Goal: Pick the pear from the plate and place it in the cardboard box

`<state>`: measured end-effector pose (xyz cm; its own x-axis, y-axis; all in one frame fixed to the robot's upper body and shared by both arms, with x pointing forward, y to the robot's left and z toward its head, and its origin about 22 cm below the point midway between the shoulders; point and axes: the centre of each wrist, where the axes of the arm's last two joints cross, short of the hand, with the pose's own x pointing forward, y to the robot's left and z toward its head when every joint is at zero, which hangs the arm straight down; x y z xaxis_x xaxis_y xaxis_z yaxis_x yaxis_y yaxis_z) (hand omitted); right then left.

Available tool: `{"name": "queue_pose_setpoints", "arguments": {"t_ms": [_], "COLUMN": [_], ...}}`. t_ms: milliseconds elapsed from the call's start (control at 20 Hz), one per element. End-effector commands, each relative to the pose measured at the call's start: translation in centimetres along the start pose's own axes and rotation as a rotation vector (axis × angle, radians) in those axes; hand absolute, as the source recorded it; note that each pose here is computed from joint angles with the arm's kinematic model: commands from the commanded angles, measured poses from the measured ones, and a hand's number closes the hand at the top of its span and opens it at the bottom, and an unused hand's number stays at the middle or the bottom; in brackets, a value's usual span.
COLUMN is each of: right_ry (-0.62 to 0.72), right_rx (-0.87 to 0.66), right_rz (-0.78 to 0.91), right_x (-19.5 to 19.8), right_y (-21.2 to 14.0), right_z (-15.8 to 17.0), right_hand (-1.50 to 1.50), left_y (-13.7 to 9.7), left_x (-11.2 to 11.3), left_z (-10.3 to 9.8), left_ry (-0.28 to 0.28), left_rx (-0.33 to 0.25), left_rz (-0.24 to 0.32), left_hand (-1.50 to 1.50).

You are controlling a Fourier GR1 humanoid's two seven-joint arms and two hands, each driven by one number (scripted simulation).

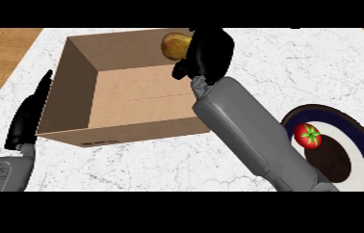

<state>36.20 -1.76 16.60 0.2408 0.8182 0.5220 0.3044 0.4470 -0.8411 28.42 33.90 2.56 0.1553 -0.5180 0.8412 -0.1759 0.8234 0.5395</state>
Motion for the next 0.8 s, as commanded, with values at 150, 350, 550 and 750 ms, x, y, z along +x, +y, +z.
{"name": "queue_pose_setpoints", "arguments": {"t_ms": [150,350,550,750], "right_ry": [0.229,0.149,0.066,0.055], "right_rx": [0.012,-0.063,-0.158,-0.26], "right_rz": [-0.166,-0.238,-0.342,-0.472], "right_x": [-0.4,-0.5,-0.3,1.7], "right_y": [2.3,3.5,3.4,1.7], "right_z": [-1.8,-1.5,-2.0,-2.0], "right_hand": [-1.5,-1.5,-1.5,-1.5], "left_y": [-1.5,0.1,-1.8,1.1], "left_x": [1.0,0.8,-1.1,-0.5], "left_z": [-0.2,-0.7,0.5,-0.3], "left_ry": [-0.014,-0.01,0.021,0.028], "left_rx": [-0.019,-0.005,-0.001,0.017], "left_rz": [0.0,-0.006,0.008,-0.01], "left_hand": [0.0,0.0,0.0,0.0]}}
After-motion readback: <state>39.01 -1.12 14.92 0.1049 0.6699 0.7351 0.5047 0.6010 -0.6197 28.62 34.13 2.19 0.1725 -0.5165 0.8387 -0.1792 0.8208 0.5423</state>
